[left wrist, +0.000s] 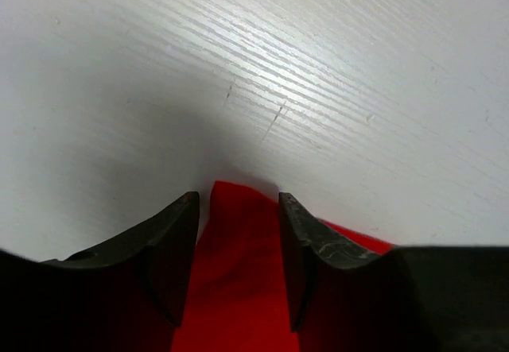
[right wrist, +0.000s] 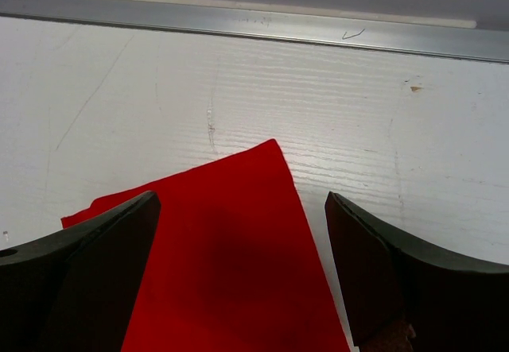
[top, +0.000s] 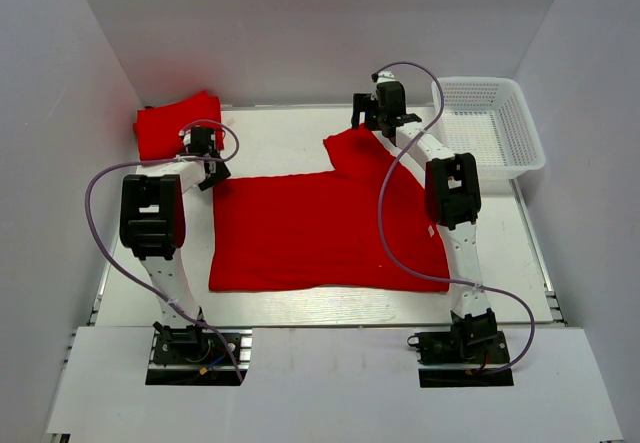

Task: Fold and stack the t-shirts
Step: Grap the side of the flattened tshirt furthest away from the robot with both arms

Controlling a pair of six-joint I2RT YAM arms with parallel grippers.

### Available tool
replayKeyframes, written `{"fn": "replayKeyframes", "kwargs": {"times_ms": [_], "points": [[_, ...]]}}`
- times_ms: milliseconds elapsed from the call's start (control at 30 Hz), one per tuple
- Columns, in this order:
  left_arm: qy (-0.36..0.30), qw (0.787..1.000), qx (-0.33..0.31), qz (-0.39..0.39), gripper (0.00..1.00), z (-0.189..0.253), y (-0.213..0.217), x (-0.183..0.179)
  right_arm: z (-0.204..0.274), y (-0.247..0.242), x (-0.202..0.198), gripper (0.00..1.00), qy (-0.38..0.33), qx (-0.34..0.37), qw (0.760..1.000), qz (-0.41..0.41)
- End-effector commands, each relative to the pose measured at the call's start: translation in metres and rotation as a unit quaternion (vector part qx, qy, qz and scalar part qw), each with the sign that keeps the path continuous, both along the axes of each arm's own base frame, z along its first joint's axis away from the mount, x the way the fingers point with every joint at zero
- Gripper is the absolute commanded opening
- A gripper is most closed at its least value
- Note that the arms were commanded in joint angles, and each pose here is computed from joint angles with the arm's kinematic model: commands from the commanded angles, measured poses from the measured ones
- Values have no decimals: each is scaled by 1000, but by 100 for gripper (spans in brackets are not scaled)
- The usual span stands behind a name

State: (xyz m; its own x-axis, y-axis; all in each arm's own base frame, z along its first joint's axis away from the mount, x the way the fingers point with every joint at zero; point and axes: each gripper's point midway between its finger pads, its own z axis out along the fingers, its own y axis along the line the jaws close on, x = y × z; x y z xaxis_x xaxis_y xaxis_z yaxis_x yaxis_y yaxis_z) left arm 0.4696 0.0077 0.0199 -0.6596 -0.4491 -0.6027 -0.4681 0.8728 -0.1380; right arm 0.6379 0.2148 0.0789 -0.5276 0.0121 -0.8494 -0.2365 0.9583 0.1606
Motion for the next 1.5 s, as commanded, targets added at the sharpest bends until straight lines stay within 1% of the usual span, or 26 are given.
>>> {"fn": "replayKeyframes", "kwargs": {"times_ms": [0, 33, 67, 100, 133, 200, 233, 267, 300, 367, 433, 500, 600, 633, 700, 733, 800, 867, 933, 967, 1067, 1167, 1233, 1300, 1400, 1467], "points": [[85, 996, -7, -26, 53, -35, -10, -38, 18, -5, 16, 90, -36, 3, 999, -15], [95, 995, -7, -26, 49, -38, -10, -40, 19, -6, 16, 90, -36, 5, 999, -17], [95, 995, -7, -26, 39, -38, -10, -40, 16, -5, 14, 90, -33, 3, 999, -17], [99, 994, 0, -38, 33, -38, -9, -44, 15, -8, 15, 90, -33, 3, 999, -20], [99, 994, -4, -47, 33, -41, -11, -45, 14, -6, 14, 90, -32, 3, 999, -22], [85, 995, -3, -59, 26, -37, -12, -47, 10, -10, 14, 90, -27, 5, 999, -30], [80, 995, -7, -61, 20, -40, -14, -51, 10, -9, 13, 90, -26, 7, 999, -31], [81, 995, -7, -62, 1, -39, -14, -54, 7, -9, 11, 90, -23, 6, 999, -31], [69, 996, -7, -62, 0, -33, -14, -49, 6, -10, 12, 90, -21, 9, 999, -29], [74, 995, -3, -67, 0, -36, -14, -53, 6, -6, 11, 90, -22, 10, 1000, -18], [64, 995, 5, -70, 0, -31, -12, -49, 3, 2, 10, 90, -20, 17, 1000, -8], [40, 996, 5, -77, 0, -21, -13, -38, -3, 0, 12, 90, -16, 20, 1000, -17], [27, 996, 1, -86, 0, -13, -16, -31, -8, 2, 18, 90, -18, 26, 999, -18], [23, 996, 5, -91, 0, -9, -16, -30, -16, 1, 19, 90, -15, 24, 999, -22], [23, 995, 1, -93, 0, -9, -18, -31, -13, 2, 28, 90, -26, 25, 999, -26], [18, 995, 1, -93, 0, -5, -18, -30, -25, 2, 29, 90, -17, 27, 999, -28], [18, 995, -2, -96, 0, -5, -19, -32, -24, 5, 33, 90, -19, 32, 999, -29], [18, 995, -2, -96, 0, -5, -19, -32, -23, 4, 34, 84, -19, 33, 999, -34], [22, 995, -6, -99, 0, -6, -21, -34, -25, 5, 32, 72, -15, 33, 999, -35], [18, 995, -6, -99, 0, -2, -21, -34, -30, 5, 28, 68, -1, 32, 999, -31], [18, 995, -6, -99, 0, -2, -21, -34, -36, 12, 19, 62, 24, 43, 999, -14], [13, 995, -6, -99, 0, 4, -21, -32, -38, 13, 14, 62, 35, 36, 999, -10], [13, 995, -6, -99, 0, 4, -21, -32, -45, 16, 5, 61, 60, 41, 997, -2], [13, 995, -6, -99, 0, 4, -21, -32, -50, 16, 0, 55, 74, 39, 996, -4], [13, 995, -6, -99, 0, 7, -21, -33, -53, 14, -4, 53, 84, 30, 996, -7], [13, 995, -6, -99, 0, 8, -21, -35, -54, 13, -6, 44, 88, 27, 996, -7]]}}
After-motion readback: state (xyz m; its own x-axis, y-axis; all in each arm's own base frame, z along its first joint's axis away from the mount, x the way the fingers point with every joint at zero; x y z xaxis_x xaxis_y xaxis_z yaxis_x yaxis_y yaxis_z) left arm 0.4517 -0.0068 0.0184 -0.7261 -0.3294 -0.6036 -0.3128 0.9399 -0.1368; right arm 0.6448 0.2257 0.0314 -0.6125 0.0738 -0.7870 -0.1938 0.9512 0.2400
